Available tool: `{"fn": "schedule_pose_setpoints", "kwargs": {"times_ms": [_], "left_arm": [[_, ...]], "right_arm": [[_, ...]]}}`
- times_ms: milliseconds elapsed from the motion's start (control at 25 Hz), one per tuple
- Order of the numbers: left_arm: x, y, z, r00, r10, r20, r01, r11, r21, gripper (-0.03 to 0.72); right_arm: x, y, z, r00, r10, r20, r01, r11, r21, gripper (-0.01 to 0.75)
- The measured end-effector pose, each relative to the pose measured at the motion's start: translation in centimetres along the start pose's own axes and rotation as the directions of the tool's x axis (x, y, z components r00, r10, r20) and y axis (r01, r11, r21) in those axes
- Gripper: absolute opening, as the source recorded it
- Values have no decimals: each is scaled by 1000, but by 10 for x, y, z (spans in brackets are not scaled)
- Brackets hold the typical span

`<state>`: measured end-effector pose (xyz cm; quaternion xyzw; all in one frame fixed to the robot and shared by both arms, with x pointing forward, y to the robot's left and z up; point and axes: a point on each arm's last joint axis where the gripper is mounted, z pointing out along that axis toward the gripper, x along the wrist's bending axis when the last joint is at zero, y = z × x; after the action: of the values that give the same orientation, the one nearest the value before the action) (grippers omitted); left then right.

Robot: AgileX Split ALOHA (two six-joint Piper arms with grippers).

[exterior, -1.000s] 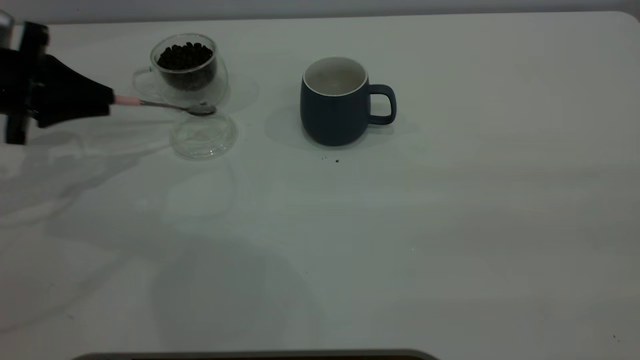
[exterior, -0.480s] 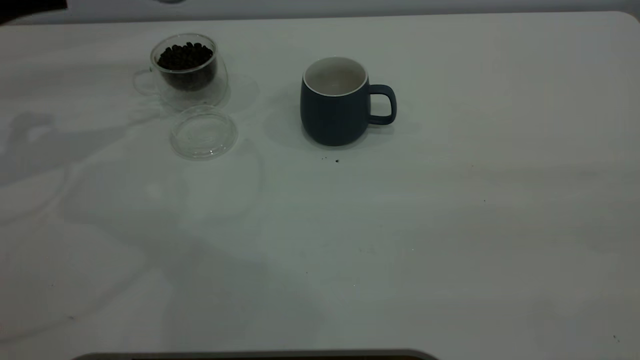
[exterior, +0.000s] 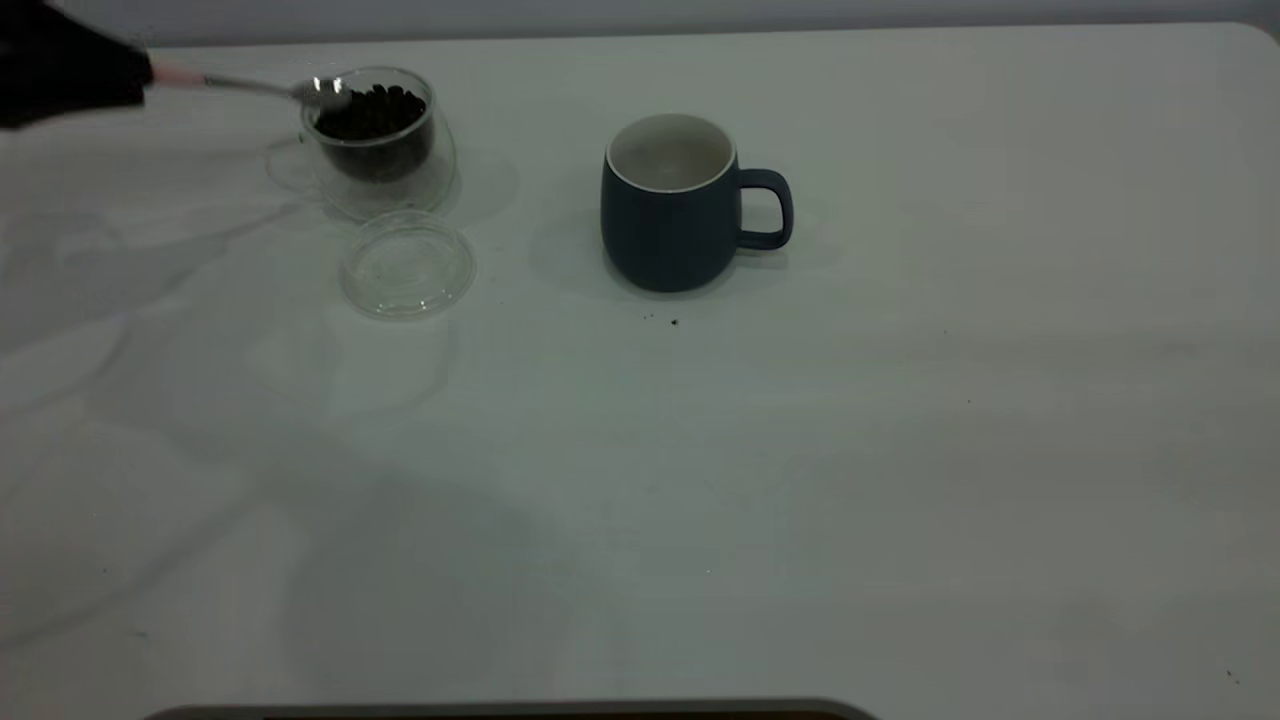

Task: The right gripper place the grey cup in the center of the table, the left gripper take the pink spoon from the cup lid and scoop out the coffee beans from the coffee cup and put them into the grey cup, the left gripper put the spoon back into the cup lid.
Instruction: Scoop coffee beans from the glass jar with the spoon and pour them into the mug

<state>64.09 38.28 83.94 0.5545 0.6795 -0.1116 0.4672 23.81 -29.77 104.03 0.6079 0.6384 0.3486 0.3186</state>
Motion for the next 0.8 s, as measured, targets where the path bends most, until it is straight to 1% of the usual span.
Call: {"fn": "schedule_pose_setpoints", "kwargs": {"times_ms": [80, 240, 600, 800], "left_arm": [[6, -4, 4, 1000, 4, 0, -4, 1000, 11, 131], [11, -8, 13, 1000, 11, 6, -11, 1000, 22, 131], [8, -15, 36, 1000, 16, 27, -17, 1000, 25, 131], [8, -13, 37, 999, -11, 34, 11, 1000, -5, 131]], "right_arm": [[0, 0, 0, 1000, 0, 0, 0, 1000, 0, 488], [0, 0, 0, 1000, 0, 0, 0, 1000, 0, 488], [0, 0, 0, 1000, -1, 0, 1, 1000, 0, 488], [0, 0, 0, 1000, -1, 0, 1, 1000, 0, 488]]}}
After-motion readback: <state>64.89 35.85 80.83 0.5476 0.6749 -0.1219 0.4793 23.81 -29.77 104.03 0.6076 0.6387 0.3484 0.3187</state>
